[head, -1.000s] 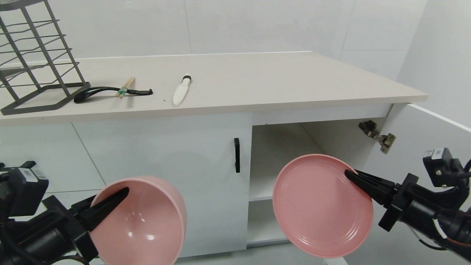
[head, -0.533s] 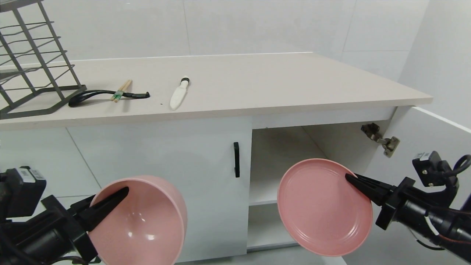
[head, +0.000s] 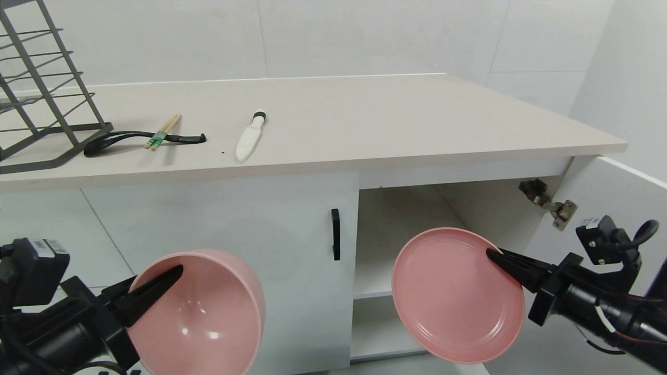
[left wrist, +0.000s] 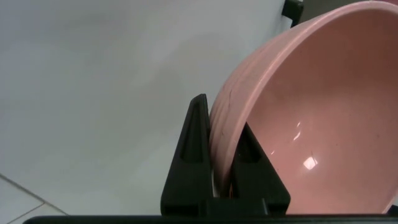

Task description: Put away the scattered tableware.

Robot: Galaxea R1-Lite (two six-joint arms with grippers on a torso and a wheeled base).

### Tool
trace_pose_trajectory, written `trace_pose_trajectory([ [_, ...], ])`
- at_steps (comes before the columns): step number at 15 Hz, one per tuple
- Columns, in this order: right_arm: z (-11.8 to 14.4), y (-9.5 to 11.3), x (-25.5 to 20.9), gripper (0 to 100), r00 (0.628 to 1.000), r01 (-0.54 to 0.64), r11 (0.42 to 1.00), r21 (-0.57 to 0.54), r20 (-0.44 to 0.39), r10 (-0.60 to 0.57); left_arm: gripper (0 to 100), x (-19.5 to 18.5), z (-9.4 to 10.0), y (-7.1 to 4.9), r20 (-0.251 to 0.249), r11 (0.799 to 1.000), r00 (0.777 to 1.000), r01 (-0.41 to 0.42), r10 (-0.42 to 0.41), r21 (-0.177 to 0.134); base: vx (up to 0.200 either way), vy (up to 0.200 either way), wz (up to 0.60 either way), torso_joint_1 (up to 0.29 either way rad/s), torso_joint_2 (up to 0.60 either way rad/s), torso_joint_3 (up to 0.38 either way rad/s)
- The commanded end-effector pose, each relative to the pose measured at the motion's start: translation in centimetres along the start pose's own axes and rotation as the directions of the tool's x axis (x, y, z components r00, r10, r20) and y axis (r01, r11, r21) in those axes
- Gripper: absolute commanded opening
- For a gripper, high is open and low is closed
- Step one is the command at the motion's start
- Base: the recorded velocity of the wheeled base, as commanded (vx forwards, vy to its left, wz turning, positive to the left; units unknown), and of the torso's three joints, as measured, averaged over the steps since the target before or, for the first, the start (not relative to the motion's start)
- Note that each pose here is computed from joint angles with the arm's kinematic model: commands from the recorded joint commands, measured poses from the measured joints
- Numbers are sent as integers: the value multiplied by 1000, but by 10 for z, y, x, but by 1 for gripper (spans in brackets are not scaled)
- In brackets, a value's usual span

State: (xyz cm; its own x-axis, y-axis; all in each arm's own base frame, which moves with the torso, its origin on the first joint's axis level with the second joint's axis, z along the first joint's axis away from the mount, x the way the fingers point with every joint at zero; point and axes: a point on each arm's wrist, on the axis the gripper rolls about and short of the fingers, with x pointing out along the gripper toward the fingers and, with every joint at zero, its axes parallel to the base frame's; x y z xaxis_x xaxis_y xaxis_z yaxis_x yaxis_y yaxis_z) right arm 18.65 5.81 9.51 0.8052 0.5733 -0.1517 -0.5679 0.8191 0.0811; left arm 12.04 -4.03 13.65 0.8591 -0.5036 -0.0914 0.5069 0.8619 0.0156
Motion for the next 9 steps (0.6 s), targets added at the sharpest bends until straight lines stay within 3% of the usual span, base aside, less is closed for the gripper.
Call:
trace_pose_trajectory([
  [1, -2, 0, 1, 0, 1000, -2, 1000, 3, -9, 2, 0, -1, -1, -2, -2, 1000, 1000, 9, -9, 1, 0, 0, 0, 0, 0, 0],
  [2, -2, -1, 2, 0, 1000, 1, 1000, 4, -10, -1, 0, -2, -1, -6, 3, 999, 999, 40, -40, 3, 200, -200, 0, 2, 2, 7],
  [4, -3, -1, 2, 0, 1000, 1, 1000, 6, -15, -1, 0, -6, 2, -13, 29, 995, 995, 90, -91, 30, 0, 0, 0, 0, 0, 0],
  [9, -19, -11, 16, 0, 995, 25, 999, 41, -95, -21, 0, 5, 13, -13, 56, 992, 992, 106, -110, 71, 0, 0, 0, 0, 0, 0],
])
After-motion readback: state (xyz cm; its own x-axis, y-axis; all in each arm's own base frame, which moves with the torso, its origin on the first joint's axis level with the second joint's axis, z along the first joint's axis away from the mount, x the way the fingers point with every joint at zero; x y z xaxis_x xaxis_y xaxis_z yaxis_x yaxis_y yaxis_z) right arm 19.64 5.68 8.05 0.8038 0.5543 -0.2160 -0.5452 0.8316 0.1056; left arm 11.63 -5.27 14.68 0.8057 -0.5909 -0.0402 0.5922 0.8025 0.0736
